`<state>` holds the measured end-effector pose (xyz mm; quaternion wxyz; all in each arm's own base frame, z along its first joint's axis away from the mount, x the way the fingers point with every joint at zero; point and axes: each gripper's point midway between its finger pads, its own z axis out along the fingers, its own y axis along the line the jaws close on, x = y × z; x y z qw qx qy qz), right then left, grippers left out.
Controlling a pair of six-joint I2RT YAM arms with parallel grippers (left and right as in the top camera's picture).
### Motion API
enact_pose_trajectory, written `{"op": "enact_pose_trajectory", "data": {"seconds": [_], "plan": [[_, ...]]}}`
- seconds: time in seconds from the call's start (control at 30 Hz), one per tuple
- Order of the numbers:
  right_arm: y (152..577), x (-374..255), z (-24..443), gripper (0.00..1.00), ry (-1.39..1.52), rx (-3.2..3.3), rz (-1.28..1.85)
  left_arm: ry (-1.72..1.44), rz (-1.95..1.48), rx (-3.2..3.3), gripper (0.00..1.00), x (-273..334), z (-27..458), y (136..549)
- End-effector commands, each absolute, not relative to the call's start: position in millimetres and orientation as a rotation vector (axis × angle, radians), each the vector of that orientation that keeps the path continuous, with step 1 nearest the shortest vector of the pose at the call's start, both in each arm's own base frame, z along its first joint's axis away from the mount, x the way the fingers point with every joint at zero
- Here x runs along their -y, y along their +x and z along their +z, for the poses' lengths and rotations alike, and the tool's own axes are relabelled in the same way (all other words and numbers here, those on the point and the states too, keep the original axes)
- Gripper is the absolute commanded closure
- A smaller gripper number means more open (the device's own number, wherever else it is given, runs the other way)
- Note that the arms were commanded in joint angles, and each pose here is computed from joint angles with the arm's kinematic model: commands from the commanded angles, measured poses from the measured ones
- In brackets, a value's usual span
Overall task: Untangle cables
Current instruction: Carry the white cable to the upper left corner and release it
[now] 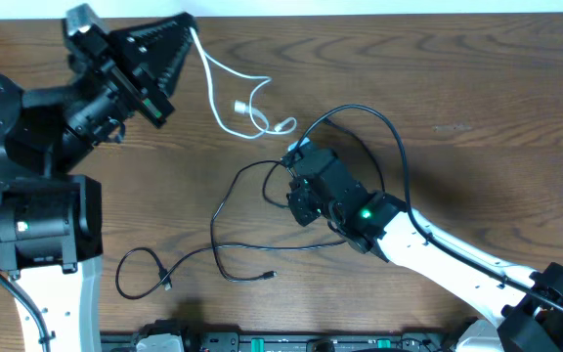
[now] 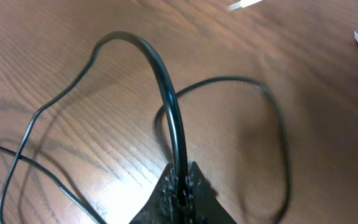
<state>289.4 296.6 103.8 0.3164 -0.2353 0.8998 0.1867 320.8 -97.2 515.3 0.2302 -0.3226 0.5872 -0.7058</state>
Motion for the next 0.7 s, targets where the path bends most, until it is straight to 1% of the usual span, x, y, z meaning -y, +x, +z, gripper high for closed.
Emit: {"op": "enact_pose_trajectory", "data": {"seconds": [0.0,0.07,0.17,0.23,0.33,0.4,0.47,0.5,0.53,0.57,0.6,0.63,0.67], "plan": [[292,-288,120,0.99,-0.486,-2.374,0.512,-0.902,-1.820,-1.514,0.93,70,521,338],[291,-282,130,0.99,-0.475,-2.362,0.500,-0.892,-1.803,-1.386,0.92,53,539,346],[289,-276,130,0.99,-0.469,-2.373,0.471,-0.670,-1.783,-1.138,0.93,38,597,339],[287,-274,127,0.99,-0.471,-2.388,0.458,-0.623,-1.759,-1.018,0.93,27,616,336],[284,-271,123,0.99,-0.477,-2.409,0.445,-0.650,-1.684,-0.986,0.92,16,612,346],[282,-269,120,0.99,-0.481,-2.424,0.434,-0.670,-1.600,-1.036,0.93,12,597,361],[280,-267,118,0.89,-0.484,-2.436,0.427,-0.710,-1.518,-1.104,0.93,8,575,379],[279,-266,117,0.87,-0.486,-2.443,0.422,-0.739,-1.465,-1.140,0.93,4,561,390],[278,-265,116,0.80,-0.481,-2.452,0.419,-0.763,-1.408,-1.170,0.92,-1,548,401],[277,-264,114,0.60,-0.474,-2.461,0.416,-0.770,-1.360,-1.195,0.93,-4,538,409],[277,-263,113,0.31,-0.472,-2.468,0.413,-0.764,-1.289,-1.237,0.92,-7,525,420],[276,-261,112,0.16,-0.473,-2.475,0.409,-0.743,-1.232,-1.276,0.93,-9,514,428],[275,-261,111,0.05,-0.475,-2.480,0.404,-0.706,-1.155,-1.334,0.93,-9,499,438]]}}
